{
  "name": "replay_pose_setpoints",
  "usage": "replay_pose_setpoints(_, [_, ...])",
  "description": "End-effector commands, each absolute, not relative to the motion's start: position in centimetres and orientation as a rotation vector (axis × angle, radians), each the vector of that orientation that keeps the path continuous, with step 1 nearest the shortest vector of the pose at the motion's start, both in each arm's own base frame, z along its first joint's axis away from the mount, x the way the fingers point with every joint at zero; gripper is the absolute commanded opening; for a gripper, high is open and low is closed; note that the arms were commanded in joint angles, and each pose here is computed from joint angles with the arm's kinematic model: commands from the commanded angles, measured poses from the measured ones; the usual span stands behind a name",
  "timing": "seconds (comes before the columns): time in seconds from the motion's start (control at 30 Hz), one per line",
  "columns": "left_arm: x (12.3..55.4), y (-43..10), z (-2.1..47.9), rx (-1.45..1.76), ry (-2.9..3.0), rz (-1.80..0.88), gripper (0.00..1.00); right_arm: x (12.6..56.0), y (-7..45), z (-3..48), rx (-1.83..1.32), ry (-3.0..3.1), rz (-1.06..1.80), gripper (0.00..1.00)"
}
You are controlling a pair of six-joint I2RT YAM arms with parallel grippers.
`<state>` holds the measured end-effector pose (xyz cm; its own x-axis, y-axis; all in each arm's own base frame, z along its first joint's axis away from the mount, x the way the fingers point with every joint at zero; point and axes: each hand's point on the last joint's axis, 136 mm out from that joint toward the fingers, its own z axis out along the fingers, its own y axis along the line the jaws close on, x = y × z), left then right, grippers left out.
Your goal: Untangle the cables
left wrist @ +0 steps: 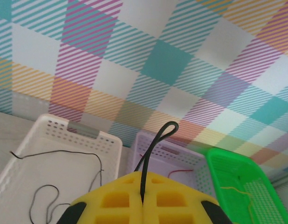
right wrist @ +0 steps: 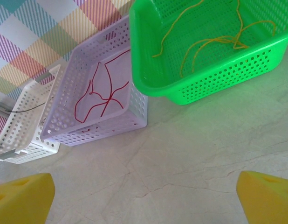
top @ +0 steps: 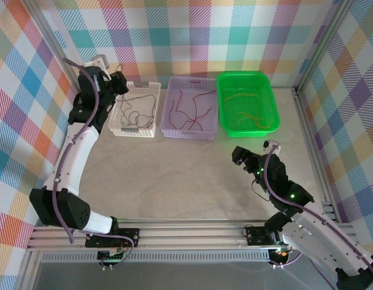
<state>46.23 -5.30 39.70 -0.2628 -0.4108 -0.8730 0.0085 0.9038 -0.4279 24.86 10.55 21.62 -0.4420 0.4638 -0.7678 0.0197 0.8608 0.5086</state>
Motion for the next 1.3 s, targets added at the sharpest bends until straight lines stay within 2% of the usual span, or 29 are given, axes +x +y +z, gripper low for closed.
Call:
replay_pose_setpoints(0.0, [47.4, -3.9, 42.5, -0.298, 1.707, -0.330, 0.00, 25.1, 10.9, 22.3, 0.332, 1.951, 0.552, 1.00])
replay_pose_setpoints(0.4, [51.4, -3.3, 38.8, -0.324, 1.764, -0.293, 0.00, 25.6, 13.2, 22.0, 0.253, 1.977, 0.634, 1.00])
replay_pose_setpoints(0.9, [57.1, -3.9, 24.5, -0.416, 2.018, -0.290, 0.00, 25.3, 14.7, 22.1, 0.172, 1.976, 0.697, 1.00])
replay_pose_setpoints(1.27, [56.4, -5.1, 16.0, -0.563, 2.176, -0.400, 0.00, 25.5, 14.8, 21.4, 0.162, 1.990, 0.684, 1.00])
